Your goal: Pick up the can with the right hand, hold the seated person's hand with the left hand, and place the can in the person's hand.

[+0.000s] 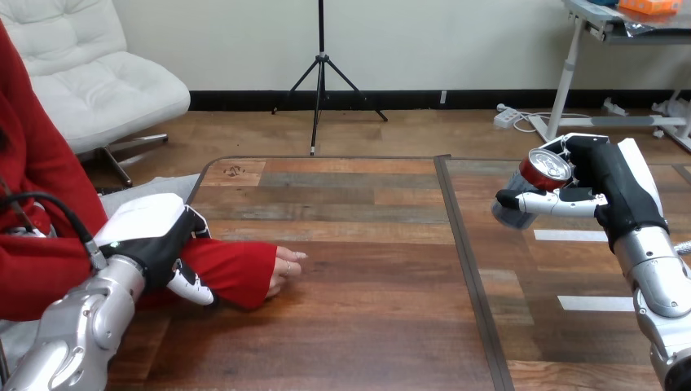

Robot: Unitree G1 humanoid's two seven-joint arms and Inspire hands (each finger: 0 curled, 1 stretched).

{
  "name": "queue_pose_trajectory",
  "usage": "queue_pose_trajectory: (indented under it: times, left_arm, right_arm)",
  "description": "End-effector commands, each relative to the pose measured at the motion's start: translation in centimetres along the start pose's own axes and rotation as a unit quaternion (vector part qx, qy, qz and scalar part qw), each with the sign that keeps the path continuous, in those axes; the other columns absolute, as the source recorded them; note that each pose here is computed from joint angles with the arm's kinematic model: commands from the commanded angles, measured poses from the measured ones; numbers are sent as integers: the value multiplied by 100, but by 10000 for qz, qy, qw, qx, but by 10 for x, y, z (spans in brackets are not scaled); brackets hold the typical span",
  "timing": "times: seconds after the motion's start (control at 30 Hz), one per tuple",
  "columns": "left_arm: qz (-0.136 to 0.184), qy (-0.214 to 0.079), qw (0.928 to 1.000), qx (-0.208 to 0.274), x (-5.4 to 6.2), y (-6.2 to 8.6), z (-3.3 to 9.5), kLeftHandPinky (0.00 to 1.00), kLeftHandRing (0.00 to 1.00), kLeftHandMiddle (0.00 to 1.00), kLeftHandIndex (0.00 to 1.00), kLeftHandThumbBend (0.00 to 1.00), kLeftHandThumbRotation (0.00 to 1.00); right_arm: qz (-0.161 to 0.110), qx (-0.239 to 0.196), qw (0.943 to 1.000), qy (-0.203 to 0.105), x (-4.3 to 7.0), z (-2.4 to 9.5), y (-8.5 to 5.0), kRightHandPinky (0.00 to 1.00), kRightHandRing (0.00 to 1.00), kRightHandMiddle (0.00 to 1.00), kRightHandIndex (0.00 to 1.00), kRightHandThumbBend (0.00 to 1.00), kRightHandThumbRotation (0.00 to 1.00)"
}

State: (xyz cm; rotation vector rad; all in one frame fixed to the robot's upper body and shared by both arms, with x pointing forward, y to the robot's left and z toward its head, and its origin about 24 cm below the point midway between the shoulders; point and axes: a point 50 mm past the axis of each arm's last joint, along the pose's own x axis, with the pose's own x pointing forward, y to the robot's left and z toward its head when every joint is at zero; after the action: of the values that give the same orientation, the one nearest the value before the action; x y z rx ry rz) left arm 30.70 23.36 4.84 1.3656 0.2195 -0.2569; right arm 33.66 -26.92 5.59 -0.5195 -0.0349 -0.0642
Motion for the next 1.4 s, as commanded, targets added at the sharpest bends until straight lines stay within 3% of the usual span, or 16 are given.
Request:
queue_pose_trajectory:
  times: [0.0,0.47,1.37]
  left_arm:
    - [741,-298,9968,75,1,44,14,34,44,49,50,81,0]
    - [440,-97,9988,209,4,38,15,32,42,47,48,84,0]
    - [264,-23,9980,575,9,25,18,28,38,44,45,82,0]
  right_arm:
    - [-239,168,9979,-580,16,29,-7,26,31,38,43,88,0]
    - [-249,248,9977,-582,16,31,-7,27,31,38,43,87,0]
    - [-248,242,9974,-633,15,31,-8,28,31,39,43,87,0]
